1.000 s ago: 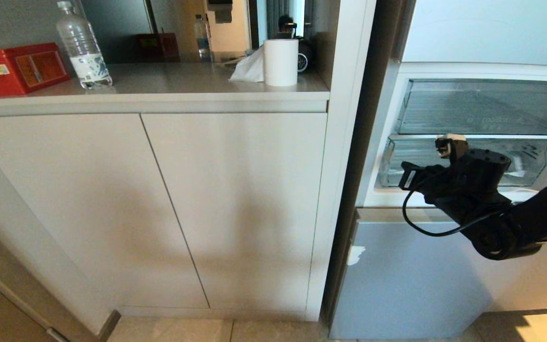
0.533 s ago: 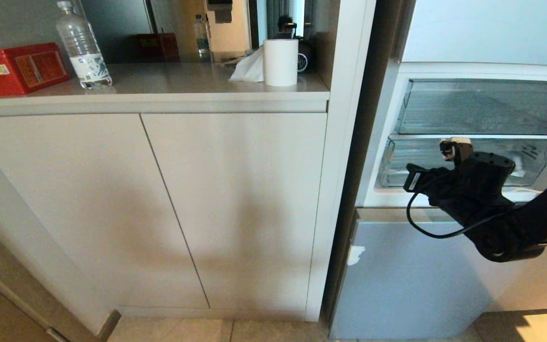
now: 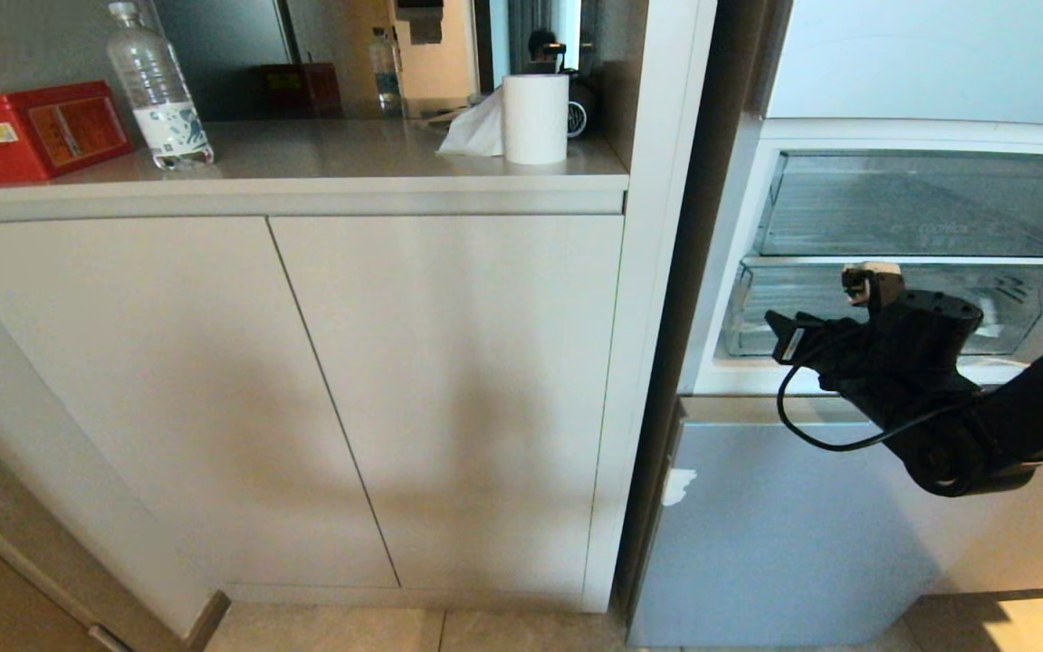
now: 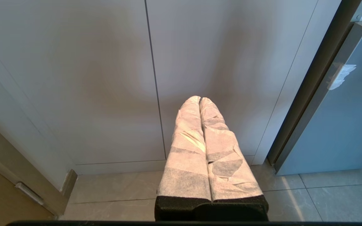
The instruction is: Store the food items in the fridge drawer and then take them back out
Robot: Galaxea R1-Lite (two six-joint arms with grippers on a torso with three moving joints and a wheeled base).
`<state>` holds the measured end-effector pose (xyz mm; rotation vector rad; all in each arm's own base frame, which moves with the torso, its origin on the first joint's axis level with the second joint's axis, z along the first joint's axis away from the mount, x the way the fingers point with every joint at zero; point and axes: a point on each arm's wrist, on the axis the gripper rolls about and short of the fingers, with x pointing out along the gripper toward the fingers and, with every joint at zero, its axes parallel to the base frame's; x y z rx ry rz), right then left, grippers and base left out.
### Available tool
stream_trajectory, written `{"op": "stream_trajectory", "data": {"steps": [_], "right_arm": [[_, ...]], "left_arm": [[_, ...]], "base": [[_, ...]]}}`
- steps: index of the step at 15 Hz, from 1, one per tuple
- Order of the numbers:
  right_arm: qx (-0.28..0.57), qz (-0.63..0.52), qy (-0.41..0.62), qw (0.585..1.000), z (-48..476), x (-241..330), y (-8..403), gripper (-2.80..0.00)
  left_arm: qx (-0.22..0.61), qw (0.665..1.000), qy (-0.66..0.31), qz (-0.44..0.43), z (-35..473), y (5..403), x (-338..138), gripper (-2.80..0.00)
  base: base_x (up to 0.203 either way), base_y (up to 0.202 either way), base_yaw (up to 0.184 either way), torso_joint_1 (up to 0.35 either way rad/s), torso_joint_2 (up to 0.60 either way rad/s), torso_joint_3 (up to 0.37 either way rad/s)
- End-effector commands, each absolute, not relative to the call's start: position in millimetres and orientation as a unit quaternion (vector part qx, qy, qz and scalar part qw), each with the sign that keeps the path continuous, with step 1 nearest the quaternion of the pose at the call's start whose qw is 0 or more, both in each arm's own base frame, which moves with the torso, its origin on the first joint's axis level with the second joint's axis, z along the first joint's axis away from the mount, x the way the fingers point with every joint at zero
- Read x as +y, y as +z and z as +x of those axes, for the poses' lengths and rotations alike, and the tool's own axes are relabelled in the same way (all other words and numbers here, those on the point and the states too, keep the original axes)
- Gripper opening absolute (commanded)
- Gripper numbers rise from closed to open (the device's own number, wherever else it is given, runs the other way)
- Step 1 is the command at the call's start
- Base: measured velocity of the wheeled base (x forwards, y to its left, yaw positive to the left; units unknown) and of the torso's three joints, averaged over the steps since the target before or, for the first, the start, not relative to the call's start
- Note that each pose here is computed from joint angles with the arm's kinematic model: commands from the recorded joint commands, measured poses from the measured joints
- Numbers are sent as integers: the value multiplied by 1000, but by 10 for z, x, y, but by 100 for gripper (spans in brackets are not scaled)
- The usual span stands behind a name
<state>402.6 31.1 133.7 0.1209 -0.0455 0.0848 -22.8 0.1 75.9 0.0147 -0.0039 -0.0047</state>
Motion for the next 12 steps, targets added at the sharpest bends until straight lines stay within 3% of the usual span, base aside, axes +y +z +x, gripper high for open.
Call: {"op": "stream_trajectory", "data": {"steps": [1,12], "right_arm": [[-32,60,43,997,4111,319,1334,0],[-40,35,53,997,4329,345,1304,0]], "left_arm": [[-2,1000,-2,7,-228,755,1,-280],[-2,1000,-2,7,-228,755,1,-280]], "base": [[0,0,0,0,0,0],[0,0,0,0,0,0]]}}
